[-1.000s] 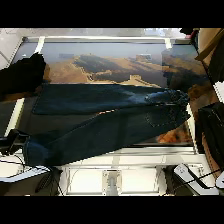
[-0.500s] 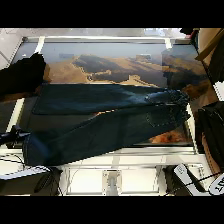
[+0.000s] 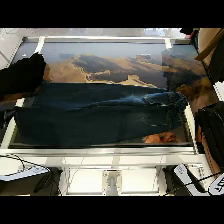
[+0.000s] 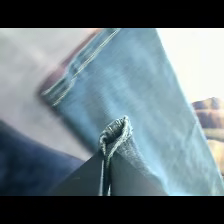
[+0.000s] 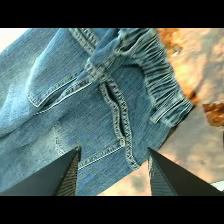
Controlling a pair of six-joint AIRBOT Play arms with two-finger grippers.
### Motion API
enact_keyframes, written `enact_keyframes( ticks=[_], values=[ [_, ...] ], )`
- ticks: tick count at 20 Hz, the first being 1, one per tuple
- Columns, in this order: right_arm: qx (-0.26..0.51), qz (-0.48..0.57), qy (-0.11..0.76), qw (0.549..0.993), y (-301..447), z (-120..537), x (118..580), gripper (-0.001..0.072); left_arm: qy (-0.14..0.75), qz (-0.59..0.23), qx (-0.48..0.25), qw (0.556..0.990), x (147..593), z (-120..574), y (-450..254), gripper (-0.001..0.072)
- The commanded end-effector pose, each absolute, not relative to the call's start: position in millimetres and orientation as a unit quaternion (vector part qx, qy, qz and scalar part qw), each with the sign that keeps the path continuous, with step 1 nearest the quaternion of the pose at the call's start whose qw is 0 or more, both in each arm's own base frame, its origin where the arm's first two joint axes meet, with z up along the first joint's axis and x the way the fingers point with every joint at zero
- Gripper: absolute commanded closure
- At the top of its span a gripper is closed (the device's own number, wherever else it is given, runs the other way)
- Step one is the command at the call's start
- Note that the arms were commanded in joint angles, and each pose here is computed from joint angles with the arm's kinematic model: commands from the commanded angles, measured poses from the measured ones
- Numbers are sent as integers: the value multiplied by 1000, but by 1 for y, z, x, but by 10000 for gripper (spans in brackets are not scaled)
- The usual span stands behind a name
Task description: Fold the clothes and pants, and hang the long-sleeved shirts on hangers.
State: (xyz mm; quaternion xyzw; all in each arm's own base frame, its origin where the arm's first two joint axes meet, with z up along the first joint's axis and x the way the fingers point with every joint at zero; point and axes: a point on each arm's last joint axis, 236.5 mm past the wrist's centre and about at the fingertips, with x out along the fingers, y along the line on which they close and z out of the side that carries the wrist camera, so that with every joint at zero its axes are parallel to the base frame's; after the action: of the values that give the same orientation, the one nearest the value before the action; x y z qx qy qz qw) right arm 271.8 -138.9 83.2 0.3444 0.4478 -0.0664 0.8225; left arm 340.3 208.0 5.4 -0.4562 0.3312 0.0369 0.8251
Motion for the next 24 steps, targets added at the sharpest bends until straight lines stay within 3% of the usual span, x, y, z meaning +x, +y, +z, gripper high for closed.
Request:
enact_keyframes(
  ticks=[1,2,3,6,8,11,13,16,24],
  values=[
    [344,-65,454,819,-137,82,269,243,325,-4,-438,839,376,14,177,324],
    [343,-61,457,818,-135,81,268,205,325,-3,-431,842,382,14,174,114],
    [339,-59,465,816,-134,80,265,200,322,4,-435,841,385,16,176,103],
    [280,-99,502,812,-150,69,237,200,292,46,-476,828,368,38,210,108],
    [277,-134,491,815,-165,65,219,200,324,89,-475,813,317,30,232,108],
    [337,-149,460,808,-168,50,212,200,428,183,-523,714,210,-17,241,107],
    [360,-137,449,806,-161,41,218,200,441,219,-564,663,167,-43,243,108],
    [373,-131,444,804,-156,37,221,200,440,203,-591,645,147,-63,231,108],
    [384,-118,434,807,-150,42,227,201,455,151,-613,628,150,-83,208,108]
  ],
)
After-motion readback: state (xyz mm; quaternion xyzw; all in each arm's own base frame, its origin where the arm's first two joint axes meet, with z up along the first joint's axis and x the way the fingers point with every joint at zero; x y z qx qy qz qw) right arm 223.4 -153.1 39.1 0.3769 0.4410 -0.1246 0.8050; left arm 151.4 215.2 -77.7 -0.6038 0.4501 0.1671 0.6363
